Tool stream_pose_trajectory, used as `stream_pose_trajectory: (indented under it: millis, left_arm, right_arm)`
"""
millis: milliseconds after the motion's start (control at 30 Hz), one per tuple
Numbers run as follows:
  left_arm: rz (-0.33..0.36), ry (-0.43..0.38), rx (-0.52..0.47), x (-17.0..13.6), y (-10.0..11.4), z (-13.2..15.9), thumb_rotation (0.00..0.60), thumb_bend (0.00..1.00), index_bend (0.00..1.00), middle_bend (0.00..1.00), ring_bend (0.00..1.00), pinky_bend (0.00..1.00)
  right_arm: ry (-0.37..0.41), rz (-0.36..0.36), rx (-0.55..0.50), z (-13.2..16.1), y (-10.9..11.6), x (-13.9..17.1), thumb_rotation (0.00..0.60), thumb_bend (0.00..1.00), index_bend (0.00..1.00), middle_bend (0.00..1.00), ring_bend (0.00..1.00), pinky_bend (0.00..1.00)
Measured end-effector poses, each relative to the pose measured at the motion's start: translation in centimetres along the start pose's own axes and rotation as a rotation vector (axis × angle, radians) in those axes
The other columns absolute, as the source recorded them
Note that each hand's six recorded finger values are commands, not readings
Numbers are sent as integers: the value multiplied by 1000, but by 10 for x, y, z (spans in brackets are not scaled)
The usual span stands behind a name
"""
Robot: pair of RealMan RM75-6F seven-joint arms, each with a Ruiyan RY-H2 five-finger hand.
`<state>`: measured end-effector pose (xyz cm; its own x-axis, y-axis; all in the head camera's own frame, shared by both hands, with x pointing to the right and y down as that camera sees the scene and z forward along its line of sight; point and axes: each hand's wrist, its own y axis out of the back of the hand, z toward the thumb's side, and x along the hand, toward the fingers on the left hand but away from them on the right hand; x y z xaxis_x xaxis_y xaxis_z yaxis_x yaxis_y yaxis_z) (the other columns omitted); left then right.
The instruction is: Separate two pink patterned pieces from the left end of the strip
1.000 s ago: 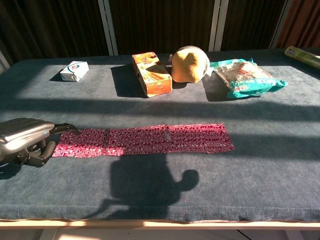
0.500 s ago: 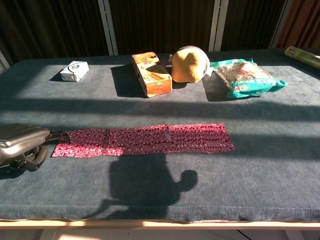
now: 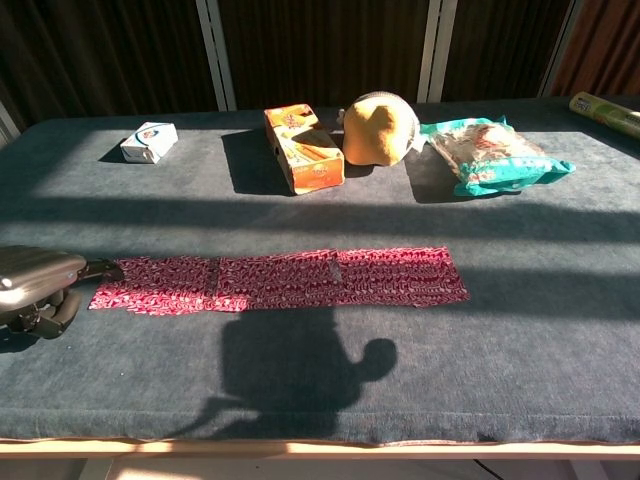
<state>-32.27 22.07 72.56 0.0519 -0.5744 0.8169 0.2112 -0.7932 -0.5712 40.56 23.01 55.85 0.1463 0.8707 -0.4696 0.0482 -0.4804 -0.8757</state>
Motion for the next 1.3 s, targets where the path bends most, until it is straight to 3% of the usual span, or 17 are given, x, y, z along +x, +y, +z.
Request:
stream_pose_trajectory:
  millis: [200,700,933,1100,1300]
  left_arm:
    - [-13,78,-11,8,3,-20,600,849,222,1000,1000,1000]
    - [35,290,-64,32,26,-81,600,849,210,1000,1000,1000]
    - [81,240,-111,22,41,-71,600,852,201,1000,1000,1000]
    - [119,46,-128,-10,56,-22,600,858,201,1000,1000,1000]
    - [107,-58,-78,-29,45,6,600,855,196,1000,1000,1000]
  right_arm:
    - [-1,-2,1,0,0,0,600,257,0,0,0,2]
    - [-3,1,4,0,0,0,600,257,0,0,0,3]
    - [-5,0,4,-1,-1,0,600,256,0,0,0,2]
    - [3,6,7,2,-2,1,600,256,0,0,0,3]
    - [-1,5,5,0,-1,0,600,257,0,0,0,2]
